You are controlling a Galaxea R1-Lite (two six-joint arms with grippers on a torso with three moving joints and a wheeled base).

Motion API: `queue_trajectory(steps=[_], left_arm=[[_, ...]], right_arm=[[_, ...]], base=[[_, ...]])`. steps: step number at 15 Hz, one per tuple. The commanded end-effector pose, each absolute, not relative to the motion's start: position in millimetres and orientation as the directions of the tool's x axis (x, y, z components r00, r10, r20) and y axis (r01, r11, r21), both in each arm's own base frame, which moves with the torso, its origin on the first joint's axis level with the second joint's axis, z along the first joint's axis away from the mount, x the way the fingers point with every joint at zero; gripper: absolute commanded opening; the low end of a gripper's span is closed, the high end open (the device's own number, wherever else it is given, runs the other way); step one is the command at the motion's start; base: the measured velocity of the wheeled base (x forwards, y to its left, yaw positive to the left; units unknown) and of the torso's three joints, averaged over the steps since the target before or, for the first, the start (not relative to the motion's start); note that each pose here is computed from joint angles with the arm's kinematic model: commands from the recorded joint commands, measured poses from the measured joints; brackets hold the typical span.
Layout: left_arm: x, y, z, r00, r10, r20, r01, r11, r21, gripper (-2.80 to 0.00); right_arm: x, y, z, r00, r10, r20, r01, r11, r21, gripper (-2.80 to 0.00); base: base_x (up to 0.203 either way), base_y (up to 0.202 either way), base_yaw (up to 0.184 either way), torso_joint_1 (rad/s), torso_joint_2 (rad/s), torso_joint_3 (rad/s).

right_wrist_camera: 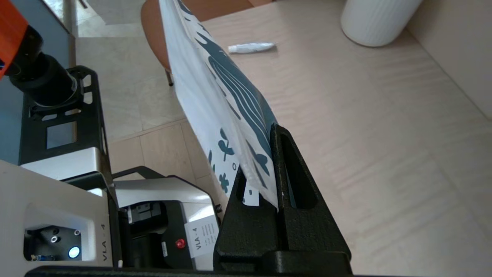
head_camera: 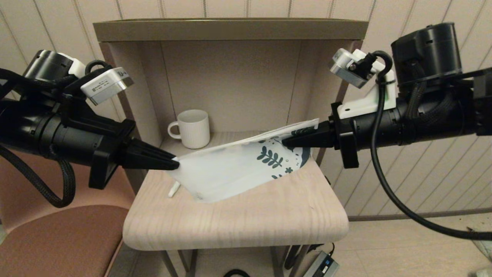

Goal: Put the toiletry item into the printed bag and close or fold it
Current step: Open the storage bag

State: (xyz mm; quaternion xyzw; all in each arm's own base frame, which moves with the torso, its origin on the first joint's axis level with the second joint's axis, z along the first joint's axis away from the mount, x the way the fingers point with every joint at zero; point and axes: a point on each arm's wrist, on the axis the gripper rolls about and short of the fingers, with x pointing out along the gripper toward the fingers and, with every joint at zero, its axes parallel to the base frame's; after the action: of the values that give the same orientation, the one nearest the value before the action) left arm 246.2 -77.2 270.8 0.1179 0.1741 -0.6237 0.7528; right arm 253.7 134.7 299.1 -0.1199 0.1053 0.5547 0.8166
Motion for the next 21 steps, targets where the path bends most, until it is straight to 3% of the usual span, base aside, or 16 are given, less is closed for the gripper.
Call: queue_trajectory(steps=[1, 11, 21], left_arm=[[246.5, -76.7, 270.0, 0.157, -0.899, -0.409, 0.980, 0.192, -0.044, -2.80], [250.5, -86.6, 267.4, 0.114, -0.908, -0.403, 0.987, 0.152, -0.062, -2.80], [249.9, -97.9, 267.0, 0.081, -0.913, -0.401, 0.991, 0.115, -0.062, -2.80]], right_arm=[[255.1, 134.8, 296.7, 0.360, 0.880, -0.310, -0.932, 0.355, -0.074, -2.80], [250.4, 155.1, 293.7, 0.290, 0.904, -0.313, -0.957, 0.284, -0.065, -2.80], [257.1, 158.7, 292.1, 0.291, 0.903, -0.317, -0.956, 0.287, -0.059, -2.80]], base=[[0.000, 0.000, 0.000, 0.000, 0.00, 0.000], [0.000, 0.000, 0.000, 0.000, 0.00, 0.000], [0.000, 0.000, 0.000, 0.000, 0.00, 0.000]])
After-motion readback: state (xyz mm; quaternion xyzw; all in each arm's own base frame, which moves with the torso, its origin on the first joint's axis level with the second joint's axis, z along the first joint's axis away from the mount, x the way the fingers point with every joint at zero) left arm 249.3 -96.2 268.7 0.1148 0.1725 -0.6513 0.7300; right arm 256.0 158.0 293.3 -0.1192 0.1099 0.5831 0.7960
